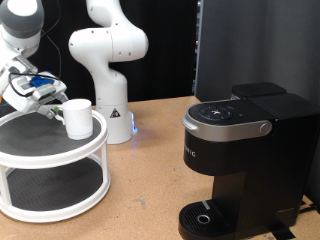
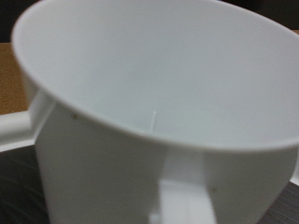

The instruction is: Make a cup of coffee with the keurig machine

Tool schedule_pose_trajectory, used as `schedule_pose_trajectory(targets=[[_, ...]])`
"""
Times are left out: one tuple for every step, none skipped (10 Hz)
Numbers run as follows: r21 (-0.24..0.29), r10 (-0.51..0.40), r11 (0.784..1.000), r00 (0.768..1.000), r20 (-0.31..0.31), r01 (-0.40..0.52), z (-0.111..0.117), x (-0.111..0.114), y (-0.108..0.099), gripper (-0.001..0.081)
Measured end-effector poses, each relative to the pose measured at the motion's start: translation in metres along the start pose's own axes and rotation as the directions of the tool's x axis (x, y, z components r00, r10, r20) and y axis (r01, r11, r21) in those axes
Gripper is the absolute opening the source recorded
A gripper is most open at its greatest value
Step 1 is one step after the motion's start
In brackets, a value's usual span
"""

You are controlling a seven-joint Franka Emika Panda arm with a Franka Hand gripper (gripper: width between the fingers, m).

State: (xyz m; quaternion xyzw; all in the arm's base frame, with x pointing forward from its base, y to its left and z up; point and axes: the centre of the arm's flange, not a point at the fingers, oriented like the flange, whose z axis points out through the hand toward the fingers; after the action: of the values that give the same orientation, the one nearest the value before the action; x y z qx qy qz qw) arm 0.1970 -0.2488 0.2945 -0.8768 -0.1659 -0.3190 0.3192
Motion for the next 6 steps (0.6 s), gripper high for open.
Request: schedule_pose_trajectory(targets=[[0.001, 0.000, 1.000, 1.000, 0.000, 0.000, 0.0004, 0.0001, 0.0000, 0.0798], [0.002, -0.001, 1.000, 1.000, 0.000, 0.001, 0.0005, 0.0002, 0.0000, 0.0707], [0.002, -0.001, 1.000, 1.000, 0.000, 0.001, 0.0006, 0.0002, 0.0000, 0.0571], [0.002, -0.001, 1.000, 1.000, 0.000, 0.001, 0.0006, 0.0003, 0.0000, 0.0571], [0.002, -0.001, 1.000, 1.000, 0.000, 0.001, 0.0006, 0.0003, 0.0000, 0.0370], [0.002, 0.000, 1.000, 1.000, 0.000, 0.000, 0.0006, 0.0003, 0.0000, 0.0370]])
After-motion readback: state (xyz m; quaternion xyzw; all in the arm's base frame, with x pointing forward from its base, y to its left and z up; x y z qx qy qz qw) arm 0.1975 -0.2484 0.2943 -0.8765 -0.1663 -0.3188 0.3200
